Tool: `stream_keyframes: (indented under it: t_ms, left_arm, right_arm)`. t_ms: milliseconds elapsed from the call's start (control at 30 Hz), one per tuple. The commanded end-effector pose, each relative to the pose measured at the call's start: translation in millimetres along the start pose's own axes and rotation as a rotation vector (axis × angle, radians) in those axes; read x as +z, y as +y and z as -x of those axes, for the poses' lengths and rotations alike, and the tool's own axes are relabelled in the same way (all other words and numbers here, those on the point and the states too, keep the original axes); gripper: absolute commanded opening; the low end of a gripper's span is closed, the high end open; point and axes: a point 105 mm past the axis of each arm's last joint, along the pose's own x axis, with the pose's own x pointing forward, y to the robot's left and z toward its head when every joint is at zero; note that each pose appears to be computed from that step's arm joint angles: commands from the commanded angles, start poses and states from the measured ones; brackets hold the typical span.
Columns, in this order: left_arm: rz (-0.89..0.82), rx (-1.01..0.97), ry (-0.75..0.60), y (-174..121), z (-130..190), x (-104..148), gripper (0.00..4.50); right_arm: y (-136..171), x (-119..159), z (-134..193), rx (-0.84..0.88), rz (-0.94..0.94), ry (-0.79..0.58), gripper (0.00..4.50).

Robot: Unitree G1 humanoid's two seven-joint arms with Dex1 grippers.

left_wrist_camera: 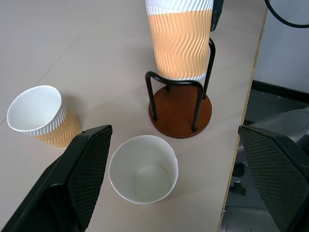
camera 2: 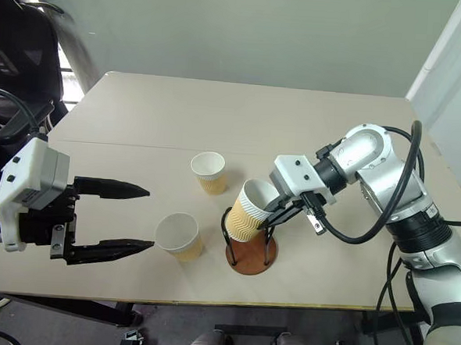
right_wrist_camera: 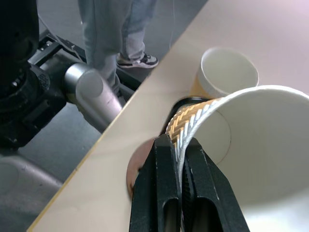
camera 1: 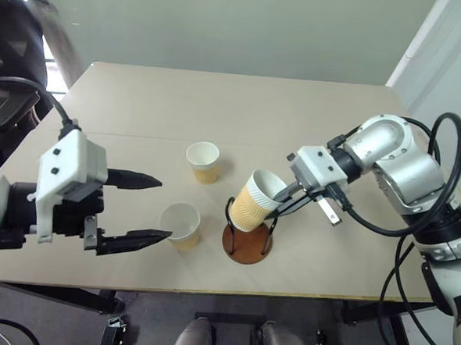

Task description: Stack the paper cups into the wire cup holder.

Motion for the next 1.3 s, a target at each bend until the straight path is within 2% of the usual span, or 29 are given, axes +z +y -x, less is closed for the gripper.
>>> stream_keyframes:
  t_ms: [33, 133, 433, 867, 900, 967, 1167, 1300]
  left_arm:
    - [-0.069, 0.017, -0.061, 2, 6, 21, 4.5]
    - [-0.068, -0.015, -0.105, -2, 10, 32, 4.5]
    - [-0.086, 0.016, -0.104, 2, 21, 39, 4.5]
    - [-0.069, 0.024, -0.089, 0, 20, 34, 4.5]
    - [-0.069, 0.024, -0.088, 0, 20, 34, 4.5]
    - [-0.07, 0.023, -0.088, 0, 20, 33, 4.5]
    - [-0.071, 0.016, -0.089, 1, 19, 33, 4.5]
    - [-0.058, -0.023, -0.023, -1, 14, 21, 4.5]
  right_arm:
    - [-3, 13, 9, -0.005, 0.069, 0.008, 0.02]
    - [-3, 15, 11, -0.007, 0.08, 0.014, 0.02]
    - [0, 13, 7, 0.01, 0.094, 0.032, 0.02]
    - [-1, 1, 2, 0.023, 0.105, 0.089, 0.02]
    - [-1, 1, 2, 0.022, 0.107, 0.091, 0.4]
    - [-2, 1, 3, 0.017, 0.111, 0.096, 0.87]
    - [-5, 4, 6, 0.001, 0.121, 0.096, 2.85]
    - [-9, 10, 14, -0.026, 0.125, 0.087, 4.2]
